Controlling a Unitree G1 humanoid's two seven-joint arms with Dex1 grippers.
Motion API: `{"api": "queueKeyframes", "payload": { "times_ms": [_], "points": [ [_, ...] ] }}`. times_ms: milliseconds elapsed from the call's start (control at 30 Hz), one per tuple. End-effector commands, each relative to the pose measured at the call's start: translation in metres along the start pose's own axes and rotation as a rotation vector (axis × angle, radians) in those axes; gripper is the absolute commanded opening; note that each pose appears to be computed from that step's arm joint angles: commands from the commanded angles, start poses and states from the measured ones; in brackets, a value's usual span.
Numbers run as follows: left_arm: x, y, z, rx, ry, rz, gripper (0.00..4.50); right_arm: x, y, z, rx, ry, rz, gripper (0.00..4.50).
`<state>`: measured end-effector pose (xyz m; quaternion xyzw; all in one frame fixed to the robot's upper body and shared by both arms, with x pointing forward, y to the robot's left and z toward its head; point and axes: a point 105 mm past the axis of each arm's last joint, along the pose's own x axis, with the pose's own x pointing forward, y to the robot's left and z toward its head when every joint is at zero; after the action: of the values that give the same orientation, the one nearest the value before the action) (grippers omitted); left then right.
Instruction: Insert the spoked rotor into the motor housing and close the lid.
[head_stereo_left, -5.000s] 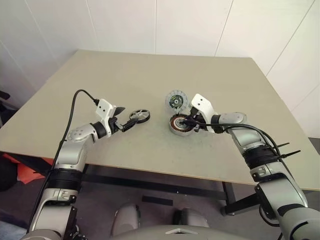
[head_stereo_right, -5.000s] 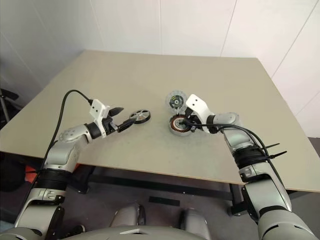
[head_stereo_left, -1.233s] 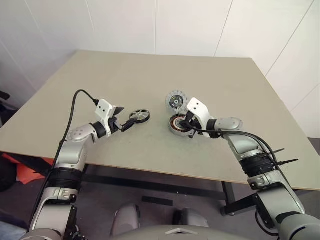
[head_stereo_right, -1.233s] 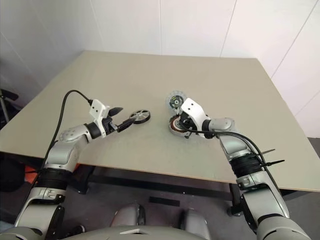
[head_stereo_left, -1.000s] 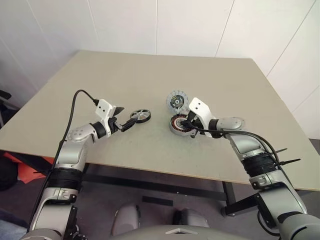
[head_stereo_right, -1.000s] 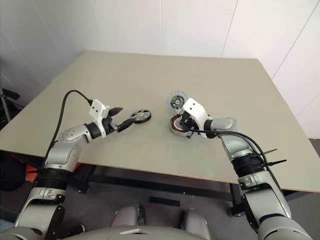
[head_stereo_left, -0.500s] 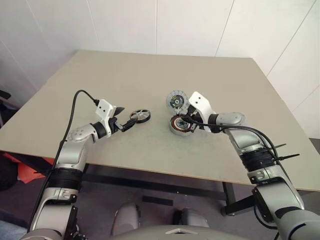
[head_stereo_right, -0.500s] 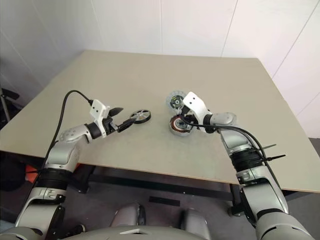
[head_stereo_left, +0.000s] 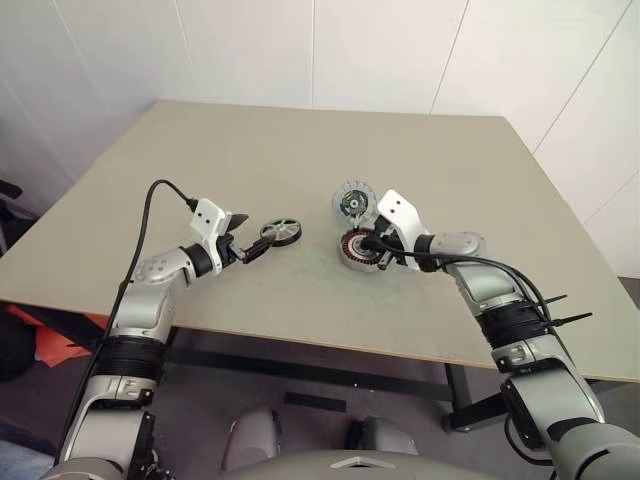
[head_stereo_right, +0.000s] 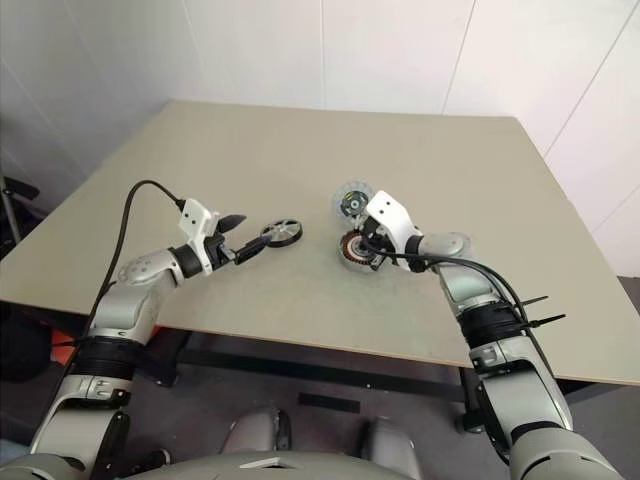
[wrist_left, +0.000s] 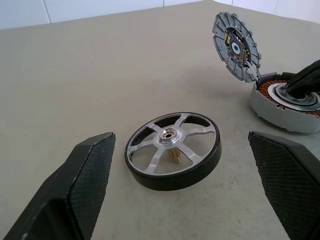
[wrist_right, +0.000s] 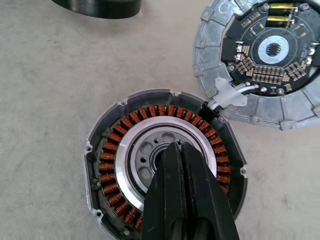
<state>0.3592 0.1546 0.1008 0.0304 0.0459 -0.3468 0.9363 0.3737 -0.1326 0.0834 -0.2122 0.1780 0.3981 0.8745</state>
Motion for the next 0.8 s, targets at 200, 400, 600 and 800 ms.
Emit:
{"api": "queueKeyframes", "payload": {
  "times_ms": [200,400,600,800],
  "points": [
    [0.001,0.002,0.017,0.028,-0.050,0.006,4.50,-0.012,-0.009,0.042,-0.061,-0.107,-0.031,0.02],
    [0.000,0.003,0.017,0.034,-0.046,0.007,4.50,0.006,0.005,0.002,0.003,-0.003,0.004,0.02],
    [-0.003,0.005,0.017,0.039,-0.045,0.015,4.50,0.010,0.006,-0.017,0.029,0.033,0.006,0.02],
    [-0.002,0.005,0.017,0.038,-0.046,0.016,4.50,-0.003,-0.009,0.018,-0.031,-0.054,-0.033,0.02]
  ]
}}
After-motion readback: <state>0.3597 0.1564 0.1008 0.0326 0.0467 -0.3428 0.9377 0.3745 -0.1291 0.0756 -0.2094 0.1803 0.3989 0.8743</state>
